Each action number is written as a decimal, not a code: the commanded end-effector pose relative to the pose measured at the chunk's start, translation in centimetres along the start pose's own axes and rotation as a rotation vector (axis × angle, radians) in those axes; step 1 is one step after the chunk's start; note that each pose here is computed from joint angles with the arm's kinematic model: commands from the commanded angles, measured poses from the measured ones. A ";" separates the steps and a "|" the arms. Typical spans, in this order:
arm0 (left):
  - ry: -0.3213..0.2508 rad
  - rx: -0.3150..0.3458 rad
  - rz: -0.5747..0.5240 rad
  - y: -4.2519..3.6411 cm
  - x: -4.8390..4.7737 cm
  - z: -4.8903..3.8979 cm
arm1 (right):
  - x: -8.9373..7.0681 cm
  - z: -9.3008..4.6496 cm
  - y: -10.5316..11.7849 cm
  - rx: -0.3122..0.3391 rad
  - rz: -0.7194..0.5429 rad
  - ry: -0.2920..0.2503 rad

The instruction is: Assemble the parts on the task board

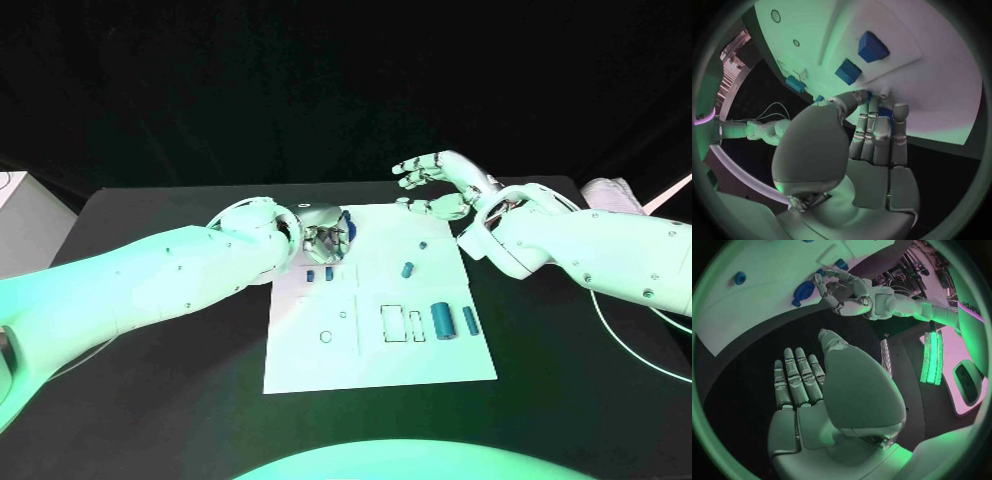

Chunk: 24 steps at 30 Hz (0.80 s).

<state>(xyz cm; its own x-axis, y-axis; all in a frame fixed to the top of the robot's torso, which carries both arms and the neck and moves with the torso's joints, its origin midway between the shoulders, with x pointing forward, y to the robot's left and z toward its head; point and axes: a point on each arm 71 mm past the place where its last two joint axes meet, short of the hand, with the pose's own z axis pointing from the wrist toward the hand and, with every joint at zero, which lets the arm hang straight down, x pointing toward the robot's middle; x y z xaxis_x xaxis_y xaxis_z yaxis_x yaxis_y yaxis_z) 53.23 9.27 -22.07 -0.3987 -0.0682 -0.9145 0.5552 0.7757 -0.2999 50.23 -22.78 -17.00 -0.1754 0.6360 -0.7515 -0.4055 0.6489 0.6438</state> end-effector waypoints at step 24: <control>-0.014 0.000 -0.159 2.57 -1.97 -4.00 | -0.2 -0.1 -0.1 -0.010 -0.005 -0.001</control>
<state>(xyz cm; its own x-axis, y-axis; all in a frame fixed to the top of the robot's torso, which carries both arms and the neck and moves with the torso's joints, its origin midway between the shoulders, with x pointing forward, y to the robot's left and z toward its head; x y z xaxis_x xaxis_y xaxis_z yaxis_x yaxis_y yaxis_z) 52.56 13.84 -19.60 -0.4212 -0.2189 -0.8801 0.5042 0.7501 -0.4279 50.27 -23.09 -17.00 -0.1711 0.6357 -0.7528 -0.4019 0.6525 0.6424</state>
